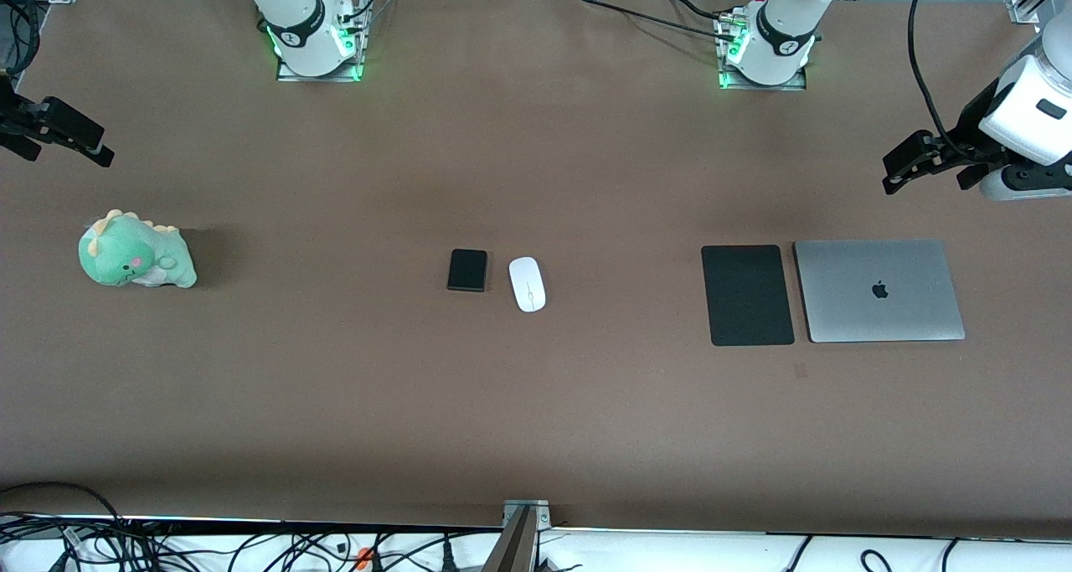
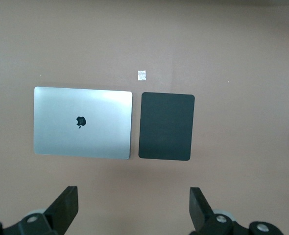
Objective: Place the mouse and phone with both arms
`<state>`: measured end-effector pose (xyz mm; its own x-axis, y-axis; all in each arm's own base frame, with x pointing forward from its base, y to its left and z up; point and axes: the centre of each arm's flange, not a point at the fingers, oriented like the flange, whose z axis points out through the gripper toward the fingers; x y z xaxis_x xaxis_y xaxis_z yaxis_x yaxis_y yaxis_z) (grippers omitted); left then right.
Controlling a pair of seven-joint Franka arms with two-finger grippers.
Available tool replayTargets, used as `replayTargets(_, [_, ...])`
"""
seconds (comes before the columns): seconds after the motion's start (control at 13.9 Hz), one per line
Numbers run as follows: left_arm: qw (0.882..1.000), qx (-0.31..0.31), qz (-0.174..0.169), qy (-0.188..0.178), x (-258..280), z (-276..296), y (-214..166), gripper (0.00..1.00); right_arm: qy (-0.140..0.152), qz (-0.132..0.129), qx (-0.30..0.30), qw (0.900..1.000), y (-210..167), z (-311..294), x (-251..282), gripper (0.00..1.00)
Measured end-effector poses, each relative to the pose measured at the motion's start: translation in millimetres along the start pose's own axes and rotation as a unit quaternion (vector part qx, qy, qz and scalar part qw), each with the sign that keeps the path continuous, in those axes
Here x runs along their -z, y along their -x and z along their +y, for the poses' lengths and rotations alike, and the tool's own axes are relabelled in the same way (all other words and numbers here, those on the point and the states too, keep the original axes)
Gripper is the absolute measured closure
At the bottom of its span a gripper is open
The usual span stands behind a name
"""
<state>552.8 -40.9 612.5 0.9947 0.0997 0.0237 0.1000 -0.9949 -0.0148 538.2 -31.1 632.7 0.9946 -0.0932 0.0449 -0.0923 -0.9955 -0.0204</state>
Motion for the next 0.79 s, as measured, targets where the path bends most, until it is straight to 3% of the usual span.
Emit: replayTargets(0.79, [1.0, 0.0, 0.005, 0.001, 0.8, -0.6, -1.4, 0.0, 0.0, 0.0, 0.0, 1.0, 0.0, -0.2, 0.0, 0.0])
